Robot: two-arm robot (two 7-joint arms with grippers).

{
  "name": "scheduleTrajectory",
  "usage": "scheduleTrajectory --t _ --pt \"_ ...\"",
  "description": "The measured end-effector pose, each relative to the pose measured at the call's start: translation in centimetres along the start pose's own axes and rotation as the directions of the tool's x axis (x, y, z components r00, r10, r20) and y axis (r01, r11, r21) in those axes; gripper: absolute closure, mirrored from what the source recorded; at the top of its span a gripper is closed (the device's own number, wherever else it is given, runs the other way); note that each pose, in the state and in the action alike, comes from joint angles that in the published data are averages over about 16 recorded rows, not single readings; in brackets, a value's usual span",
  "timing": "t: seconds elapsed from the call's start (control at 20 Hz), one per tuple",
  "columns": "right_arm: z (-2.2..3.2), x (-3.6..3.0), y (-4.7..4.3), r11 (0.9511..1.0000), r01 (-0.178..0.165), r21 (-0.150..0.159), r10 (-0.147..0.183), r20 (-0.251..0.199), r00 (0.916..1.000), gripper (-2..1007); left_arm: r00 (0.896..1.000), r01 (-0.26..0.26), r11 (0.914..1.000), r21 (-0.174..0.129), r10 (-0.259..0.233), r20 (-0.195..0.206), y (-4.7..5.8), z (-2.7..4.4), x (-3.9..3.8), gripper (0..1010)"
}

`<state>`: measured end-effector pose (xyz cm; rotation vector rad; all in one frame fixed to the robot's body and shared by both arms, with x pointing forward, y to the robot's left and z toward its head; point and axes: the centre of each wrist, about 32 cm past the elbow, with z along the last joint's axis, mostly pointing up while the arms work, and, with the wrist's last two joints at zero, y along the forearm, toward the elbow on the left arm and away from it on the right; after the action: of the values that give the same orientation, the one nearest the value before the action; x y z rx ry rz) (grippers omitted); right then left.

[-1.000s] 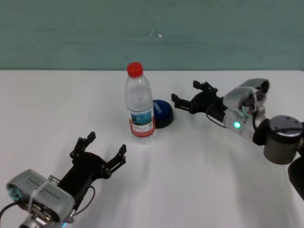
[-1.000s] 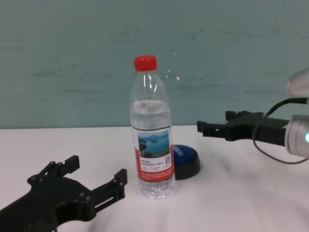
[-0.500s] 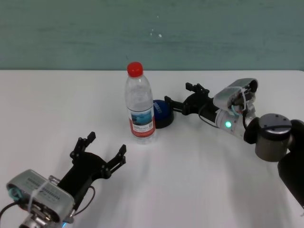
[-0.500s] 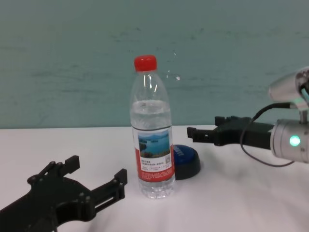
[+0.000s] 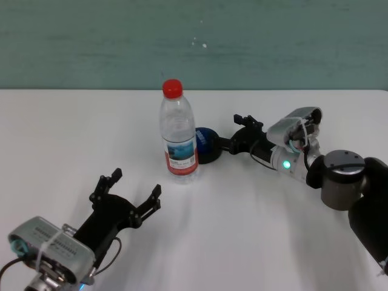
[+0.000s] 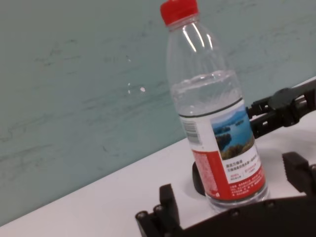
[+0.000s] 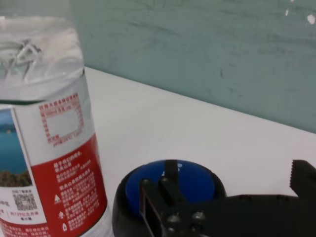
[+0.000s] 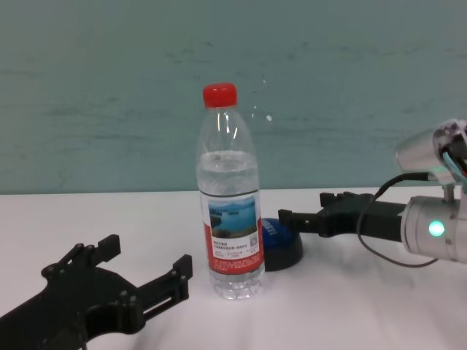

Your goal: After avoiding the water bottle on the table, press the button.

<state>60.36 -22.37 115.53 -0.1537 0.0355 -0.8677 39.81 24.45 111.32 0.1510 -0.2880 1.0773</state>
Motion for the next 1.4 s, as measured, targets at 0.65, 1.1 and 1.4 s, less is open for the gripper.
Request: scheduleTrajectory --t 0.65,1.1,1.4 --pt "-0.97 -0.21 0.4 0.9996 -0.004 -0.027 0.003 -0.012 0.9999 1 1.0 0.0 1.0 0.0 0.0 0.0 0.0 0.0 0.0 10" --pt "-0.1 -0.45 -0.05 1.0 0.001 0.006 -0.002 0.007 1.0 1 1.0 0.0 1.0 0.0 0.0 0.0 0.0 0.0 0.0 10" --pt "1.05 -0.52 -0.76 0.9989 0.009 0.047 -0.011 0.026 0.9996 1 1.0 0.0 1.0 0.0 0.0 0.0 0.0 0.0 0.0 10"
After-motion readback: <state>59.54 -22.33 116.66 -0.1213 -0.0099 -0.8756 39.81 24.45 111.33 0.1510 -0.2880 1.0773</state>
